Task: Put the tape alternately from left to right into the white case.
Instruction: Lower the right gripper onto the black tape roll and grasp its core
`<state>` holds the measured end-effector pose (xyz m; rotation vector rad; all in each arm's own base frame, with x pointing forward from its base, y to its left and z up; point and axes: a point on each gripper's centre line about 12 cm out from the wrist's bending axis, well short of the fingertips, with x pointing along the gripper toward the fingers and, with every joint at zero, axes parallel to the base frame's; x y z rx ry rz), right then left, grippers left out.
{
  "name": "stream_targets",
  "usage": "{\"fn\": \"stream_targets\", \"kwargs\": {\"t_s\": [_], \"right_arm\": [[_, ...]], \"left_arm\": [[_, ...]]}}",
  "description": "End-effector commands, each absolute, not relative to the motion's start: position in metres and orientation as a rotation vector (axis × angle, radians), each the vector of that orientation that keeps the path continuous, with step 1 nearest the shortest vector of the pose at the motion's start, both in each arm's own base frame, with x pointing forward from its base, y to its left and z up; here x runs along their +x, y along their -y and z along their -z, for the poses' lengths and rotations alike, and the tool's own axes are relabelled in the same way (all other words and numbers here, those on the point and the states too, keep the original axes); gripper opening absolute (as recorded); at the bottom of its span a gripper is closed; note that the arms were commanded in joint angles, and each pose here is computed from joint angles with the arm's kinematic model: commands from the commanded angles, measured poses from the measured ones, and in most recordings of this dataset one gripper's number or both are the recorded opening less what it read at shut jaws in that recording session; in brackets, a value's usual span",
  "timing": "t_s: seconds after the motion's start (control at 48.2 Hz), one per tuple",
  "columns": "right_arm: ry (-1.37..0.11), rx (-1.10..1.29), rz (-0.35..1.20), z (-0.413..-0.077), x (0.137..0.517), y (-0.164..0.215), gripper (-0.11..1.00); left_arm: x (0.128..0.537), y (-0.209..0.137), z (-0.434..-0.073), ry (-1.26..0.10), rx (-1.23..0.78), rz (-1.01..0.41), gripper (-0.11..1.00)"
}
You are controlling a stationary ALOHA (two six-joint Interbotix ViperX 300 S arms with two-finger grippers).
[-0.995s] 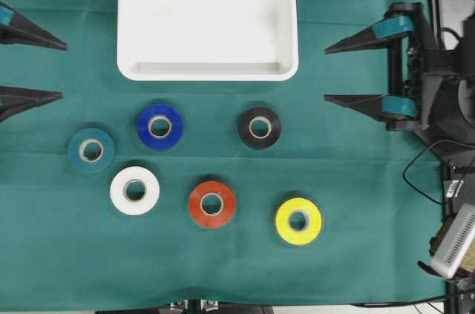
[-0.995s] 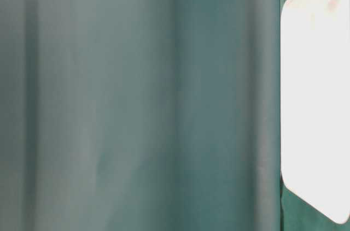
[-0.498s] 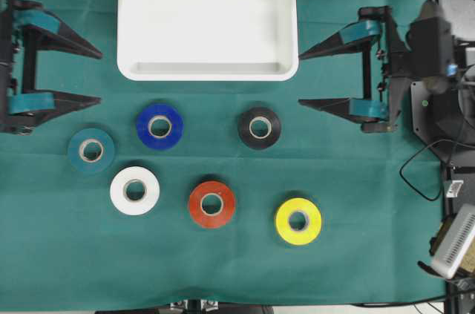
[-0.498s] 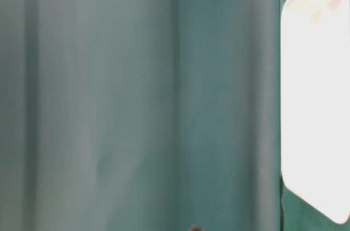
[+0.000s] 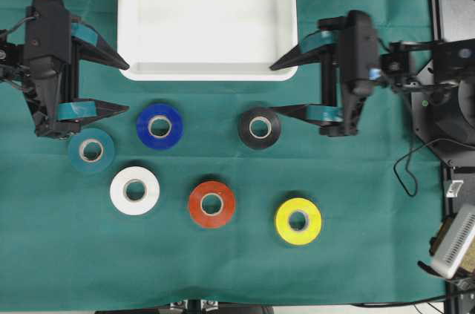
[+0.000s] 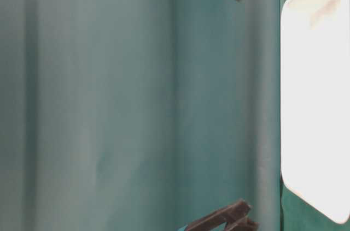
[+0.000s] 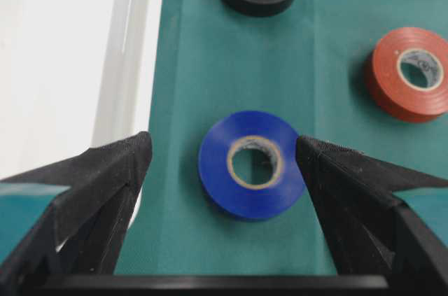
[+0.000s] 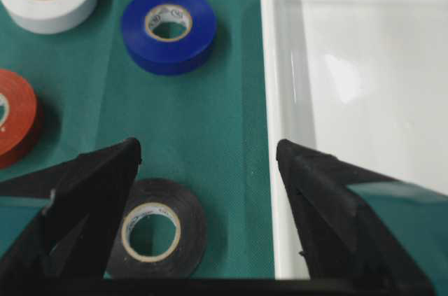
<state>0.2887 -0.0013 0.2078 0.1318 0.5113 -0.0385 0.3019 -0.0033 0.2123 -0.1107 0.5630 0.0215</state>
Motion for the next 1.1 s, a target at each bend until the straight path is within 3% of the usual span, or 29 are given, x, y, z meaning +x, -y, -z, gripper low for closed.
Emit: {"fn": "stream_targets", "kwargs": {"t_s": [0.0,0.684,1.078], "right_arm": [[-0.505,0.131,0.039,-0.214,0.302,0.002,0.84],[-0.547,0.126,0.035,-0.209,0.307,0.0,0.84],[-0.551,0.112,-0.047,-0.207,0.293,-0.026,0.84]], "left_arm": [[0.308,0.002,-0.223,-0.529,-0.111,-0.022,0.65],[0.306,0.0,-0.22,-0.538,-0.114,-0.031,0.65],[0.306,0.0,-0.219,-0.541,-0.114,-0.031,0.65]]}}
